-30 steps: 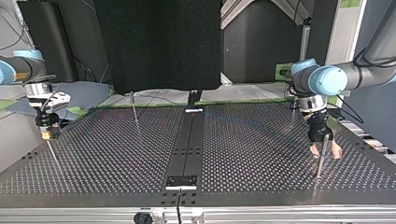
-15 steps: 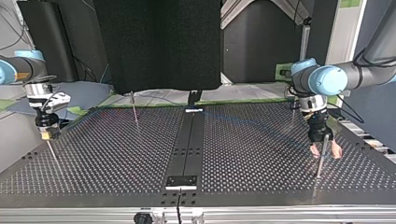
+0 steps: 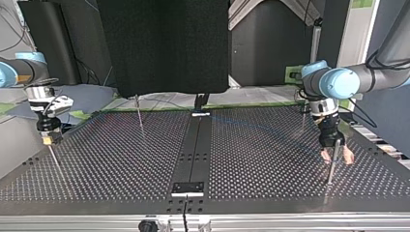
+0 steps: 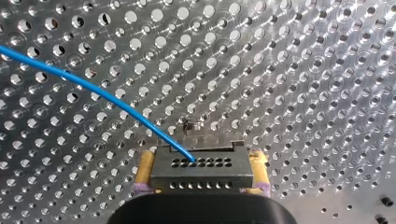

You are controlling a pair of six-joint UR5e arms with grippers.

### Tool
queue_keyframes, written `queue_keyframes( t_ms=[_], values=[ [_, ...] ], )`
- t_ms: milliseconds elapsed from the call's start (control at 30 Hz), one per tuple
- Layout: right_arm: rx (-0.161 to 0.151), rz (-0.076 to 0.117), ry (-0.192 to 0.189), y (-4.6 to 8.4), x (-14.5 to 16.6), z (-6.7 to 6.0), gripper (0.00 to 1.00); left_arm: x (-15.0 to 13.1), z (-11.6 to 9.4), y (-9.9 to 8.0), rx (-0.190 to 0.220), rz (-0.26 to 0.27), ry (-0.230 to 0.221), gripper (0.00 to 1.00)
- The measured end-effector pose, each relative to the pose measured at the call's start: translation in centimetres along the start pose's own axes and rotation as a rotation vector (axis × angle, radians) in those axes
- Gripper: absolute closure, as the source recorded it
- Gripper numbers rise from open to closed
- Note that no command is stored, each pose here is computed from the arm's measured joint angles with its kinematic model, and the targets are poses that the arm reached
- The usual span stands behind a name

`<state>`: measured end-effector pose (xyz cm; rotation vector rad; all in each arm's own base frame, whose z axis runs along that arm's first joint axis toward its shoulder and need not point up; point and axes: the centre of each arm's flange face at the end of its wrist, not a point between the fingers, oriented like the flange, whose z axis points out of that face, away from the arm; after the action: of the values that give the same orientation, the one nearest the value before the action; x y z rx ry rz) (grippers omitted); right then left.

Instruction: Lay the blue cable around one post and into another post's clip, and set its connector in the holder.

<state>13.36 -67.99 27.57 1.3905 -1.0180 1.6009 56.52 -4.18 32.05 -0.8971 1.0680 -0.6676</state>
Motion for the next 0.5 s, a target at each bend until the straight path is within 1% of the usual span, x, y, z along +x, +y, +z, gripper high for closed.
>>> queue_keyframes(
  t_ms=[467,500],
  values=[
    [0.003,0.001,0.004,0.02,-0.10,0.07,1.00,-0.01,-0.01,-0.01,0.000,0.000,-0.001,0.00],
    [0.003,0.001,0.004,0.02,-0.10,0.07,0.88,0.00,-0.01,-0.01,0.000,0.000,0.000,0.00]
  ],
)
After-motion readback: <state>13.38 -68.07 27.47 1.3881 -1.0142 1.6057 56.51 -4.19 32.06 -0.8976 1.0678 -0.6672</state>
